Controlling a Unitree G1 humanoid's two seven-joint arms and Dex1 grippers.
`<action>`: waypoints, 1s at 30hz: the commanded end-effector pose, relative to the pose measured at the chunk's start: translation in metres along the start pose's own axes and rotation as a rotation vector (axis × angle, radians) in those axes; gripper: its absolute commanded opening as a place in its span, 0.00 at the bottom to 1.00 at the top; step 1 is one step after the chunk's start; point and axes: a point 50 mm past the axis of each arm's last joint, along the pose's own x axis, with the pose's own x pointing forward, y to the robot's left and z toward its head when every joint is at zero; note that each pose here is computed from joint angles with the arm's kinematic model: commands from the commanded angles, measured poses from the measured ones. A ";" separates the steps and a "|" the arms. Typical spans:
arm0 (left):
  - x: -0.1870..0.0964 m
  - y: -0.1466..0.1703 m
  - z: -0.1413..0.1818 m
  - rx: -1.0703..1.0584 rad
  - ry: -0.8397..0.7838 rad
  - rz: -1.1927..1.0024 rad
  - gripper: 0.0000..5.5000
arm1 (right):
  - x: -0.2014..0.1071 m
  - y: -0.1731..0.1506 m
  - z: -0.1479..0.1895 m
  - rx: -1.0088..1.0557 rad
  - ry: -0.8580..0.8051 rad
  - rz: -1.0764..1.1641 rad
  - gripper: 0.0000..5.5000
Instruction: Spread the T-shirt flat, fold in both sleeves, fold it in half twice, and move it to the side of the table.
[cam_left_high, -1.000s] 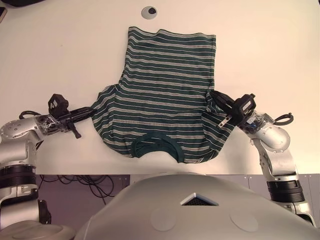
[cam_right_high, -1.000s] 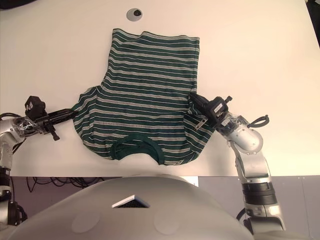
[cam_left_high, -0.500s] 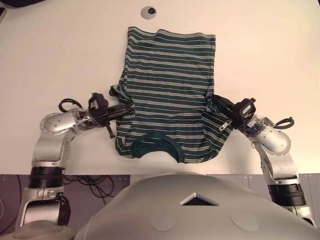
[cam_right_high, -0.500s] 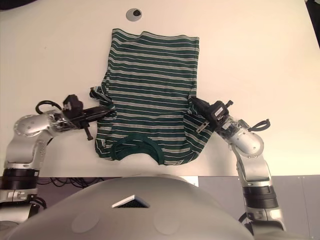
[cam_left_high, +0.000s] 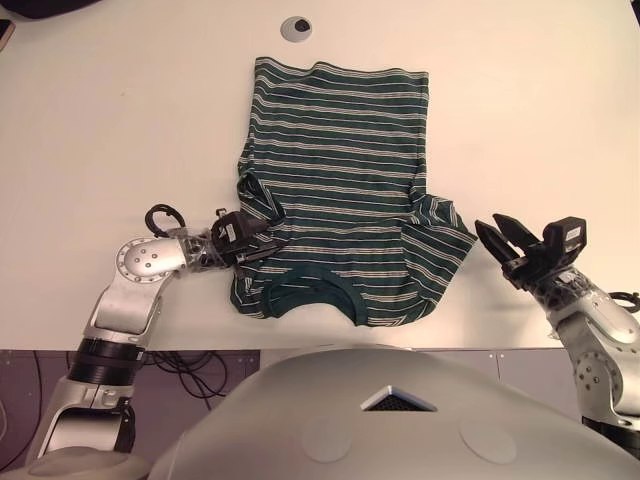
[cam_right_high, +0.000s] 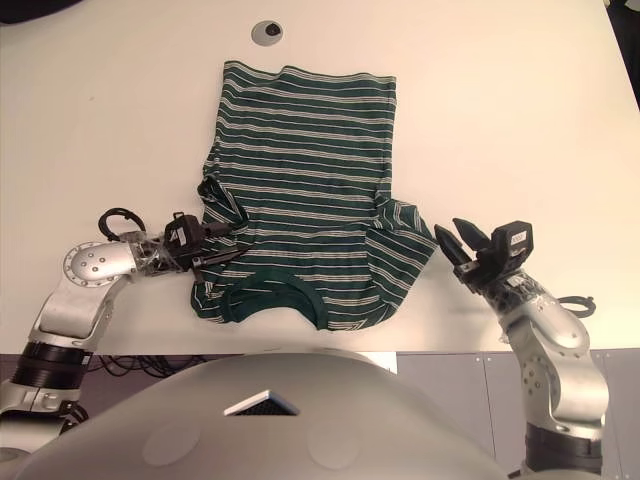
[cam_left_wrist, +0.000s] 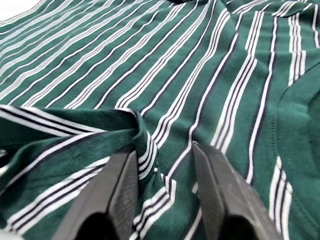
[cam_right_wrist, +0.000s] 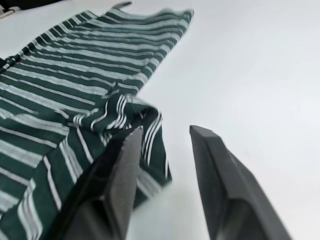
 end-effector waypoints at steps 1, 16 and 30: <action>-0.009 -0.013 -0.016 -0.035 0.085 -0.038 0.32 | -0.004 0.004 -0.006 0.049 0.059 0.044 0.35; -0.029 0.002 0.036 0.214 -0.088 0.048 0.32 | 0.011 0.003 -0.024 0.199 0.134 0.079 0.22; -0.026 0.010 0.036 0.176 -0.154 0.096 0.32 | 0.021 0.026 0.025 -0.083 -0.009 0.236 0.01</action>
